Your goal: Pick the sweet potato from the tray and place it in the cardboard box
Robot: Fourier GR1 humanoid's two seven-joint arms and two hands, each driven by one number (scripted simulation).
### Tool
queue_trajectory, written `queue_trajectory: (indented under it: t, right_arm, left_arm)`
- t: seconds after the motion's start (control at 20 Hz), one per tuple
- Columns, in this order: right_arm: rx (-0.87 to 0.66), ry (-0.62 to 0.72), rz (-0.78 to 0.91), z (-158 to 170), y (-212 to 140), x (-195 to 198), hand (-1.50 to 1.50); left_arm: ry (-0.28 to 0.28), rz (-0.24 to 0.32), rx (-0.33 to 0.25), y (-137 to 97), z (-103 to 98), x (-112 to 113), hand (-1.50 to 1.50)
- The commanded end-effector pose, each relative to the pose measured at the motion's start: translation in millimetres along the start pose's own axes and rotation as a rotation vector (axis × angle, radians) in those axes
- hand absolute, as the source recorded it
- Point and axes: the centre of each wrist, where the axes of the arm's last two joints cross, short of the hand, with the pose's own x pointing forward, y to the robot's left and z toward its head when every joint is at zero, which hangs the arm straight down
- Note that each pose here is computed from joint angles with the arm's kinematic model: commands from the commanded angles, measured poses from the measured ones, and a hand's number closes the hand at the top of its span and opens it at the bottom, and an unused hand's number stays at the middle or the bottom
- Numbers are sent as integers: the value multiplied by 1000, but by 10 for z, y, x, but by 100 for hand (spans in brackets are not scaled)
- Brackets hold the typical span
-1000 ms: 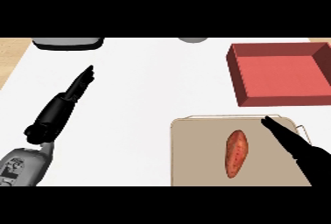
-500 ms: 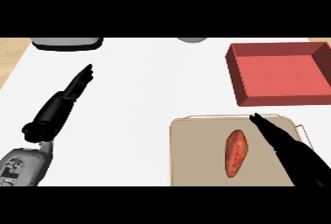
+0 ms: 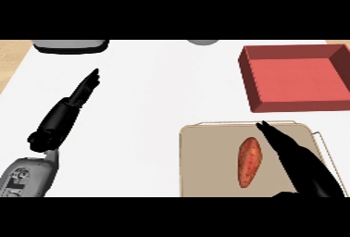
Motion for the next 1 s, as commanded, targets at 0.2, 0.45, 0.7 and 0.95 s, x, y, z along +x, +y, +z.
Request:
queue_trajectory:
  t: [0.2, 0.45, 0.7, 0.95]
  right_arm:
    - [48, -24, -36, -219, 99, 15, -150]
    - [42, 31, 8, -212, 354, -13, -150]
    - [32, 53, 14, -433, 373, -347, -150]
    - [64, 40, -8, -352, 416, -131, -150]
  left_arm:
    - [28, 19, -8, -34, 39, -44, 0]
    - [-6, 3, -14, -184, 109, 178, 0]
    - [14, 4, -5, -49, 167, -26, 0]
    - [17, 2, -14, -71, -54, 139, 0]
